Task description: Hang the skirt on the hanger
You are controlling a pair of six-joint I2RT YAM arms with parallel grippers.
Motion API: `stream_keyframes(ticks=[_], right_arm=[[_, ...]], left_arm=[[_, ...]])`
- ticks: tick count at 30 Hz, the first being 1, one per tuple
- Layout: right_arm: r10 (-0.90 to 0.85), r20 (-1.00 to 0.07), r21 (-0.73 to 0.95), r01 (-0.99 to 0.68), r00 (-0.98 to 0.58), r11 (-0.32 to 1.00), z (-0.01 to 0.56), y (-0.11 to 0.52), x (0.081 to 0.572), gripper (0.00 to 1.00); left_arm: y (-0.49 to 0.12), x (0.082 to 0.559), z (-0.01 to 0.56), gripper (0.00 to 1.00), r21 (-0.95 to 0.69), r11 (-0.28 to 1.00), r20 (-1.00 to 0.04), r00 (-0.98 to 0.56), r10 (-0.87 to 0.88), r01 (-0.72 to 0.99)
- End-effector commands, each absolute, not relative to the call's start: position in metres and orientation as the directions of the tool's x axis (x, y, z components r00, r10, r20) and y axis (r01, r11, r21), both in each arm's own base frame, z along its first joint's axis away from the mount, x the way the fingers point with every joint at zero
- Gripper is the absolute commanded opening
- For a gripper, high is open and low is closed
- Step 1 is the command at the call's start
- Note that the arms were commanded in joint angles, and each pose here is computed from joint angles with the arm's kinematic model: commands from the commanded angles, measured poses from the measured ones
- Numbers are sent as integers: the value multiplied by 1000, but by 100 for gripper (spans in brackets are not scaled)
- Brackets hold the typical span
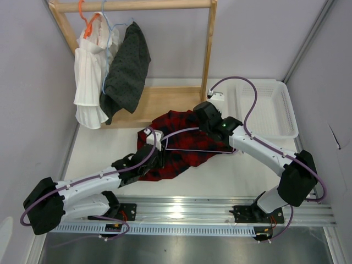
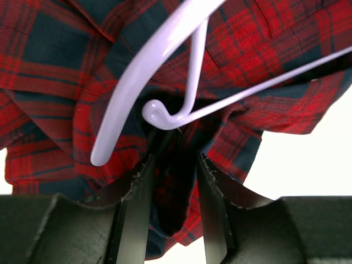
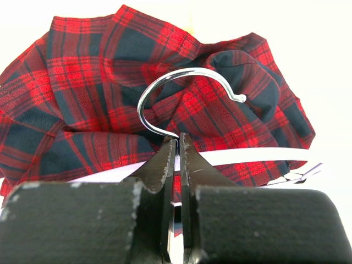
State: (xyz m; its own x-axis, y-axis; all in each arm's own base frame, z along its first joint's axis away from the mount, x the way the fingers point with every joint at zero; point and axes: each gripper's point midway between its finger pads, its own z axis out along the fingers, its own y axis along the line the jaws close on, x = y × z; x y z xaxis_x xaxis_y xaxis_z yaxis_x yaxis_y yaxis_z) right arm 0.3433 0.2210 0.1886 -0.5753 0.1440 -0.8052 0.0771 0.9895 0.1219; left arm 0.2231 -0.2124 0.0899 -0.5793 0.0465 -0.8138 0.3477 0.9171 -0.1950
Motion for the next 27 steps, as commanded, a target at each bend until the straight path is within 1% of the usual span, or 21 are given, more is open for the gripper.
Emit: stream_keyframes(ticks=[1,7,9,11,14,21,27], right_arm=[[185,-830,161,92,-526,983,212,223,354,0],[185,-829,160,94,-528,983,211,221,354,0],[187,-829,160,97,-527,982,211,220,355,0],[183,-827,157,95,-531,983,209,221,354,0],[186,-826,159,96,-533,983,208,221,354,0],[185,-823,161,91,-538,983,206,223,354,0],[183,-821,158,93,-541,983,205,223,354,0]], left_arm=[[-218,239,110,41,-174,925,-853,-520,30,338],[-214,236,108,40,-190,924,-856,-518,9,330],[-221,236,120,41,-225,903,-873,-488,-19,367],[-218,232,124,42,-254,895,-881,-470,-57,367],[-216,230,130,45,-263,887,-889,-453,-70,379],[-218,230,127,43,-268,886,-883,-463,-69,380],[-217,232,106,41,-226,910,-859,-512,-18,347]])
